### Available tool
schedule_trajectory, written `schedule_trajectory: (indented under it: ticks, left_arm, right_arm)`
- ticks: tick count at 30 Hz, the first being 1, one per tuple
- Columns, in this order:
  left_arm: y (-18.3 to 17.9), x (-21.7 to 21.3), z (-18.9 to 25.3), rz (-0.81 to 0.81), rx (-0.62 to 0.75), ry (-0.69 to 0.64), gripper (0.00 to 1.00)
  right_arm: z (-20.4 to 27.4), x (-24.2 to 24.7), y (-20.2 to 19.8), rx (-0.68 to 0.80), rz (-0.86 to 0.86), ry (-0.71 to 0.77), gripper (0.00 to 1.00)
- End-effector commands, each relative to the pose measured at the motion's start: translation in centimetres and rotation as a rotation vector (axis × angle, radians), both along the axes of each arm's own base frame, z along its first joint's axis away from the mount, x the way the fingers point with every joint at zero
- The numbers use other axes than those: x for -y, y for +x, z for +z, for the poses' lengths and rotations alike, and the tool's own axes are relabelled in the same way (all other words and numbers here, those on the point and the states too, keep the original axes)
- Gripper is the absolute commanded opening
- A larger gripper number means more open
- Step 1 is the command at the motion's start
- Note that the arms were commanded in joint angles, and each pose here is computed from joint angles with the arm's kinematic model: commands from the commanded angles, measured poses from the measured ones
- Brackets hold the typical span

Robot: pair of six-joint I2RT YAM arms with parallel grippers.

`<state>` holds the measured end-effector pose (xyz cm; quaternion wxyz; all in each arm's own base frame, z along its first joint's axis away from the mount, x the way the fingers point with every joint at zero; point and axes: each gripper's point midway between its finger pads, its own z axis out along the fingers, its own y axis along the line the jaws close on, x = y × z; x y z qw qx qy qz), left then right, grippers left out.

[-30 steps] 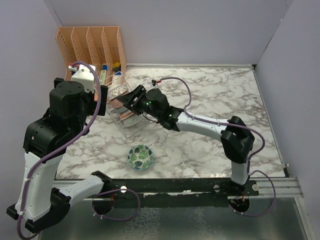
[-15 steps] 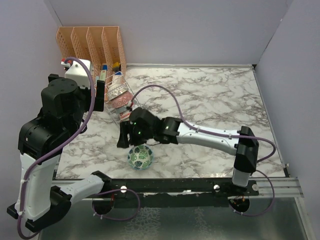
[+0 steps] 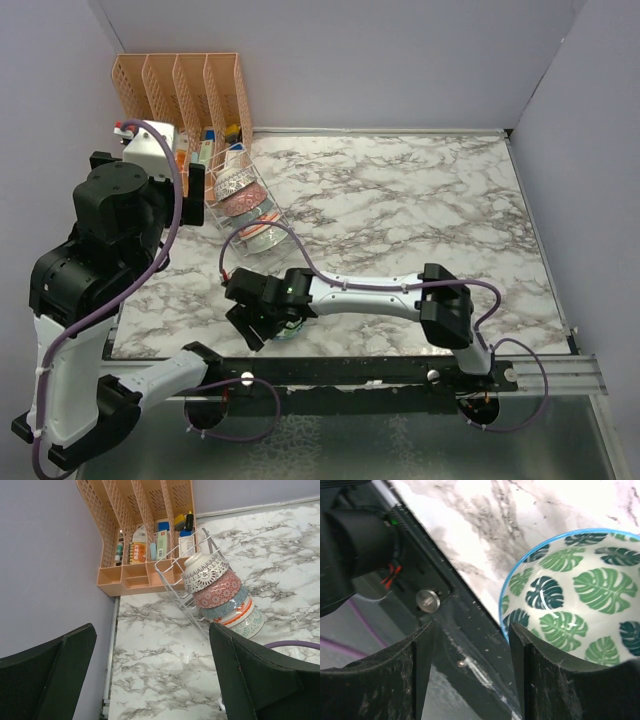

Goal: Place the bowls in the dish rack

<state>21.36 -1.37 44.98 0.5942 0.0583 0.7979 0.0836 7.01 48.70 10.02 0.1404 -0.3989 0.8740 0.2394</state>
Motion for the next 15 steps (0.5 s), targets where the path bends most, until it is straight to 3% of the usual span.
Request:
schedule_trajectory:
  ticks: [1,15]
  left_arm:
    - [-0.5,-0.4,0.4,0.006,0.024,-0.013,0.99]
    - [-0.7,-1.1,0.1,0.036,0.021,0.013,0.99]
  right_arm:
    - [-1.1,0.3,2.0,0.098,0.008,-0.064,0.60]
    - [-5.6,0.2,2.2,0.185,0.027,-0.162,0.53]
